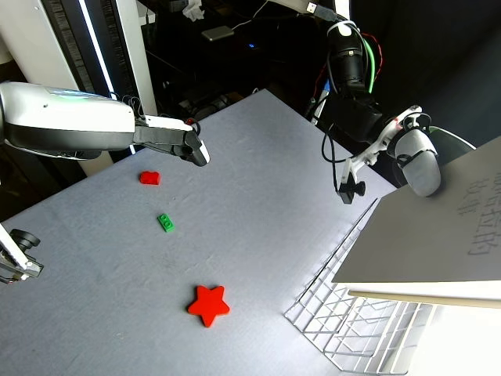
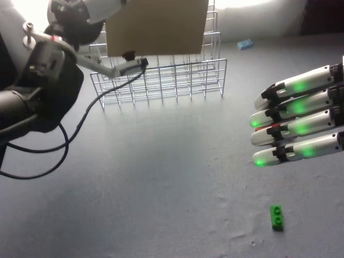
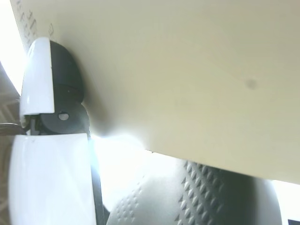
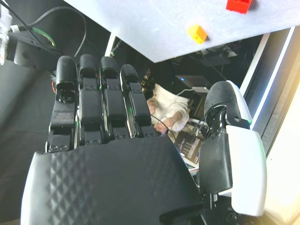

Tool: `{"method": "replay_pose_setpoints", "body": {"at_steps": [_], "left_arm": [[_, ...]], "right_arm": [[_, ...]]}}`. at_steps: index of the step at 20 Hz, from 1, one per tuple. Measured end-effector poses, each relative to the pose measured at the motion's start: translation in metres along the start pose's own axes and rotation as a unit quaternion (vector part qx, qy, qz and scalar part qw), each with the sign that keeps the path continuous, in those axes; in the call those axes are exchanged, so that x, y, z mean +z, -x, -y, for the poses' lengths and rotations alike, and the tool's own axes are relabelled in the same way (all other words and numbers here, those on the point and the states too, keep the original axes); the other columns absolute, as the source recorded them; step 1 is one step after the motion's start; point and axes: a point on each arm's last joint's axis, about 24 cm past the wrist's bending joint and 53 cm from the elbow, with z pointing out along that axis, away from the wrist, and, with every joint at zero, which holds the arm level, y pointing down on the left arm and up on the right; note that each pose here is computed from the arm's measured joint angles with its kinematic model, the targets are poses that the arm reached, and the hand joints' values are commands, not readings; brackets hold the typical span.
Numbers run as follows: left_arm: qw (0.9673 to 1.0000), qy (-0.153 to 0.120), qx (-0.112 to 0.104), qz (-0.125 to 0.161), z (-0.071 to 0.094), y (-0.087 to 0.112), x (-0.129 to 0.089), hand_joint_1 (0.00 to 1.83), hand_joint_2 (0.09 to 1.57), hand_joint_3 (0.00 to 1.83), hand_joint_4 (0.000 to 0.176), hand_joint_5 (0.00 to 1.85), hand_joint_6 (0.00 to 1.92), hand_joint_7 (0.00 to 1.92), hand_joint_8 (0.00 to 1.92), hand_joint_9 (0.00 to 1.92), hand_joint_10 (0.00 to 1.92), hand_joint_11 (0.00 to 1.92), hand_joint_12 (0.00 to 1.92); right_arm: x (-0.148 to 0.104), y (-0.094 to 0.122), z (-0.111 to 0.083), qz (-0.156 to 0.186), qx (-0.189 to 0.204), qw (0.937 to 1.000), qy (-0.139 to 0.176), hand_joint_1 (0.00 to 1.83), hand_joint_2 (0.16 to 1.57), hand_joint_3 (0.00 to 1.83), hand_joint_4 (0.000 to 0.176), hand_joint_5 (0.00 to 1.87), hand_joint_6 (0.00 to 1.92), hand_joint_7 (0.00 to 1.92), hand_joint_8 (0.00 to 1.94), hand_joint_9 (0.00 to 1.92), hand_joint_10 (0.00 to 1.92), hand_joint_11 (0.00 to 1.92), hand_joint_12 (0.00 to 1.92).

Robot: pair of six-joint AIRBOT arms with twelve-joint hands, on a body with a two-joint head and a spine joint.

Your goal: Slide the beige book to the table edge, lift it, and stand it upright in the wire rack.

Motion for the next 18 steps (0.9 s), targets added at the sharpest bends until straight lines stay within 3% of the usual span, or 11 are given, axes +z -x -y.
{"method": "replay_pose_setpoints", "body": {"at_steps": [3, 9, 12, 18], "left_arm": [[0.9999, 0.009, -0.006, 0.000, -0.013, 0.001, -0.001, 1.35, 1.20, 0.00, 0.000, 0.75, 1.18, 0.79, 1.35, 0.78, 1.44, 0.69, 1.41], [0.9999, -0.003, -0.014, 0.000, -0.009, 0.006, 0.000, 1.35, 1.19, 0.00, 0.000, 0.79, 1.09, 0.80, 1.34, 0.83, 1.41, 0.76, 1.33], [0.9997, -0.005, -0.023, 0.002, -0.011, 0.009, 0.001, 1.35, 1.20, 0.00, 0.000, 0.76, 1.13, 0.78, 1.39, 0.80, 1.46, 0.72, 1.39], [0.9998, -0.012, -0.015, 0.007, -0.014, 0.023, 0.002, 1.35, 1.21, 0.00, 0.000, 0.75, 1.18, 0.77, 1.39, 0.78, 1.44, 0.73, 1.36]], "right_arm": [[0.000, 0.000, 0.000, 0.000, 0.000, 1.0000, 0.000, 0.11, 1.08, 0.00, 0.000, 0.21, 0.01, 0.25, 0.01, 0.26, 0.01, 0.00, 0.70], [0.000, 0.000, -0.001, 0.000, 0.002, 1.0000, 0.001, 0.09, 1.08, 0.00, 0.000, 0.22, 0.00, 0.26, 0.00, 0.27, 0.00, 0.00, 0.75], [0.000, 0.000, -0.001, 0.000, 0.002, 1.0000, 0.001, 0.11, 1.07, 0.00, 0.000, 0.24, 0.00, 0.28, 0.01, 0.28, 0.00, 0.00, 0.78], [0.000, 0.000, -0.001, 0.000, 0.002, 1.0000, 0.001, 0.12, 1.06, 0.00, 0.000, 0.27, 0.00, 0.31, 0.00, 0.32, 0.01, 0.00, 0.87]]}}
